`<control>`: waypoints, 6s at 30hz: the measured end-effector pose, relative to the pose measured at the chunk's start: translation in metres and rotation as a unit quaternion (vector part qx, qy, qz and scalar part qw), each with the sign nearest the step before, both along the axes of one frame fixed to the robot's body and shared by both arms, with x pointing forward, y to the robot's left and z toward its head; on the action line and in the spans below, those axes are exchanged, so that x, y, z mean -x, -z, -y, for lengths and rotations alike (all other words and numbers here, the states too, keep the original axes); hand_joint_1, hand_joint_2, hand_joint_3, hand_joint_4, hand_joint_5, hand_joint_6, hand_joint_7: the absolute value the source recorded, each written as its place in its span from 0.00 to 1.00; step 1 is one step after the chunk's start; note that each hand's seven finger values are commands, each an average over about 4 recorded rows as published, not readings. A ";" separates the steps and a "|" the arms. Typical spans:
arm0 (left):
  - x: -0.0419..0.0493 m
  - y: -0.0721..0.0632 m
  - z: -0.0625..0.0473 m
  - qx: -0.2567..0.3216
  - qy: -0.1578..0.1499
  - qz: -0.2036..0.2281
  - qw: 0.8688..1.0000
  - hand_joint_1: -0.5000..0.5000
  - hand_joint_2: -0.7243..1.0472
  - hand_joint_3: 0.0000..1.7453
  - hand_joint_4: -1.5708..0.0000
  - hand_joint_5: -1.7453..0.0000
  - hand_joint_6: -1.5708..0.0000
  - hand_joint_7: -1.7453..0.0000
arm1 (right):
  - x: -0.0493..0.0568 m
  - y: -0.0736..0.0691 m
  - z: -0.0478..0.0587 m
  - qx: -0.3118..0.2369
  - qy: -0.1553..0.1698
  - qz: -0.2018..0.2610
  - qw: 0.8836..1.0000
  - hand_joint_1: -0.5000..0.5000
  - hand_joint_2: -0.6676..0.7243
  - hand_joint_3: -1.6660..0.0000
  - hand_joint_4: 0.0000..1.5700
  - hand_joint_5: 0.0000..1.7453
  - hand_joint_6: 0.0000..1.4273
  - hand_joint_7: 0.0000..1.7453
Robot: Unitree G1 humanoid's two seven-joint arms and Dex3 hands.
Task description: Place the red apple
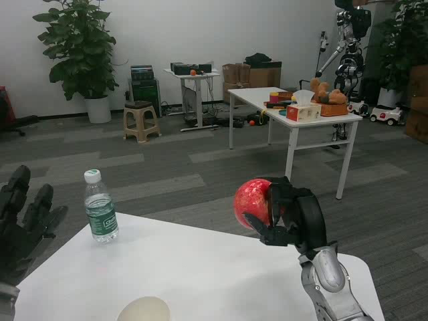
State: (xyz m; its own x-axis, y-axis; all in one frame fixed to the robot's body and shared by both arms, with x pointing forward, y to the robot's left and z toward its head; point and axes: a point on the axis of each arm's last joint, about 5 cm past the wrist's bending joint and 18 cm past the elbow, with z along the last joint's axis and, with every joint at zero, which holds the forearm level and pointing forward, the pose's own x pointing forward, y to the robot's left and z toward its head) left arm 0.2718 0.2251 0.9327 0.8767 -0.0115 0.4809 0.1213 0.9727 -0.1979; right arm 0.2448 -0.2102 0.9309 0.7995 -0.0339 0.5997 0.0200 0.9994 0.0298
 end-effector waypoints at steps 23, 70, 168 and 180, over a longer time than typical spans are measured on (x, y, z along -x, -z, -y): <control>0.0038 0.000 -0.001 0.006 -0.004 0.011 1.000 0.00 1.00 0.00 1.00 0.94 1.00 1.00 | 0.000 -0.001 -0.006 0.002 -0.014 0.006 1.000 0.17 0.09 0.43 0.58 0.94 0.92 0.88; 0.0090 0.011 -0.002 0.012 0.000 -0.012 1.000 0.00 1.00 0.00 1.00 0.94 1.00 1.00 | 0.085 0.062 -0.009 0.059 -0.067 -0.180 0.980 0.17 0.05 0.33 0.30 0.94 0.77 0.88; 0.0136 0.020 -0.005 0.012 -0.008 -0.031 0.999 0.00 0.99 0.00 1.00 0.94 1.00 1.00 | 0.089 0.085 -0.003 0.115 -0.077 -0.241 0.961 0.04 0.45 0.85 0.00 0.12 0.00 0.00; 0.0138 0.020 -0.005 0.012 -0.008 -0.030 0.999 0.00 0.96 0.00 1.00 0.94 1.00 1.00 | 0.079 0.062 0.009 0.091 -0.028 -0.177 0.980 0.04 0.68 0.95 0.00 0.00 0.00 0.00</control>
State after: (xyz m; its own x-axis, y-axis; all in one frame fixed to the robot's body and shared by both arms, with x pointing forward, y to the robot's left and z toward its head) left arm 0.2581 0.2299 0.9131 0.9041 0.0140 0.4270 0.0922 0.9695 -0.2270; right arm 0.1654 -0.2197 0.8685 0.9560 0.0982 0.2763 -0.0590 0.9874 -0.1469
